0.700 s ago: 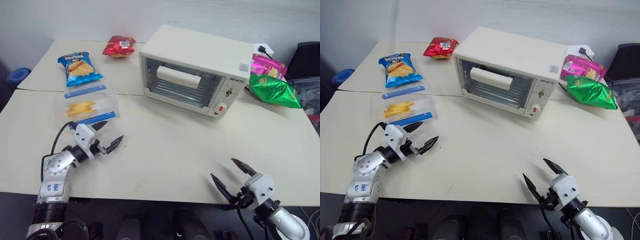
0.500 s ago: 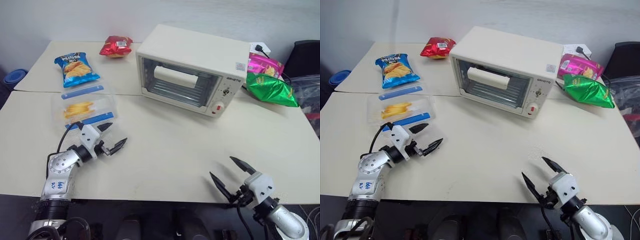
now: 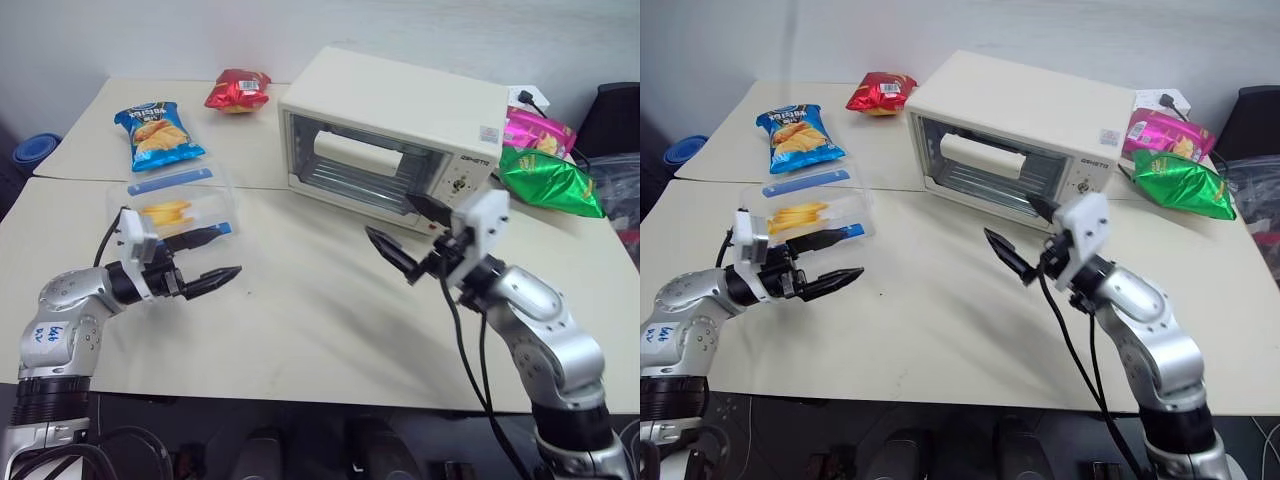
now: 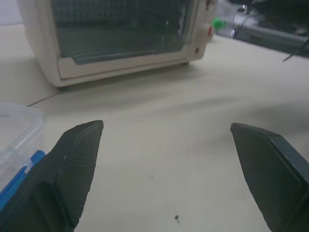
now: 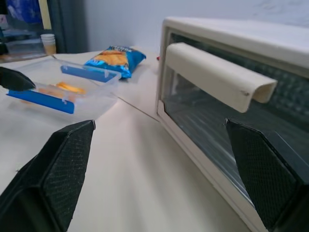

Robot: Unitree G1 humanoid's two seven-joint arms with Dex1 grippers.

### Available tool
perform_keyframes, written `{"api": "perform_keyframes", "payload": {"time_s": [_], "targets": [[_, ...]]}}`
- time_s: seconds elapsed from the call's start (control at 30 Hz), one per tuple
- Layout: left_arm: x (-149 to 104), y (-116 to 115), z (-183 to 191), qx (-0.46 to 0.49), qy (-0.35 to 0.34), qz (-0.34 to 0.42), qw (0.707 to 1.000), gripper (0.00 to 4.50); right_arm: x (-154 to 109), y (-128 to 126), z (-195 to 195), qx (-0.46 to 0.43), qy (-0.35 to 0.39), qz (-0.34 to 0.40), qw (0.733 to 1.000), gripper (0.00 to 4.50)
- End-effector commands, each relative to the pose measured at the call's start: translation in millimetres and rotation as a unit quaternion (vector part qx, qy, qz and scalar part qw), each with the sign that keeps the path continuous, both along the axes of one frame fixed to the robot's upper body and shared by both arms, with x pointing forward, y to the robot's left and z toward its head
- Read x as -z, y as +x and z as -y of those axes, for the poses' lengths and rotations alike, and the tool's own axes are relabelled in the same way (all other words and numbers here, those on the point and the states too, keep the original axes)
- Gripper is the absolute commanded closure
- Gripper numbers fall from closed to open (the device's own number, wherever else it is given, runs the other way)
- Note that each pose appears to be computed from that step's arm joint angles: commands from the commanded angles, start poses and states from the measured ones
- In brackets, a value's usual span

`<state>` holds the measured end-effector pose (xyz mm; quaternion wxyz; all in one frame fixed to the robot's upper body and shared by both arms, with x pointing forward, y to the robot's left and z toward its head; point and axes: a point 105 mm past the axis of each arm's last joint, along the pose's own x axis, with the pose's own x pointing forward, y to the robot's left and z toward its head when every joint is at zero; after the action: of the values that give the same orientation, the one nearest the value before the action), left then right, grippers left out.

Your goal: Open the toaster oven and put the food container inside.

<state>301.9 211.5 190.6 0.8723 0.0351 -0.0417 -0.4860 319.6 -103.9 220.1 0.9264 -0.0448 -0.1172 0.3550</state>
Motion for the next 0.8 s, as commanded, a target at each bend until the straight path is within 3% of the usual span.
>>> {"api": "perform_keyframes", "payload": {"time_s": [0.03, 0.53, 0.73, 0.8], "targets": [[-21, -8, 2, 0.001, -0.013, 0.025, 1.0, 0.0, -10, 9, -2, 0.016, 0.007, 0.003, 1.0, 0.01], [-22, -10, 8, -0.016, -0.048, 0.027, 0.998, 0.0, -31, 34, -12, 0.02, 0.014, 0.027, 0.999, 0.01], [-36, 4, 5, -0.044, -0.088, 0.026, 0.995, 0.0, -14, 8, -36, -0.058, -0.021, 0.01, 0.998, 0.01], [-47, 11, 5, -0.049, -0.109, 0.027, 0.992, 0.41, -6, -2, -41, -0.078, -0.029, 0.004, 0.997, 0.0]]}}
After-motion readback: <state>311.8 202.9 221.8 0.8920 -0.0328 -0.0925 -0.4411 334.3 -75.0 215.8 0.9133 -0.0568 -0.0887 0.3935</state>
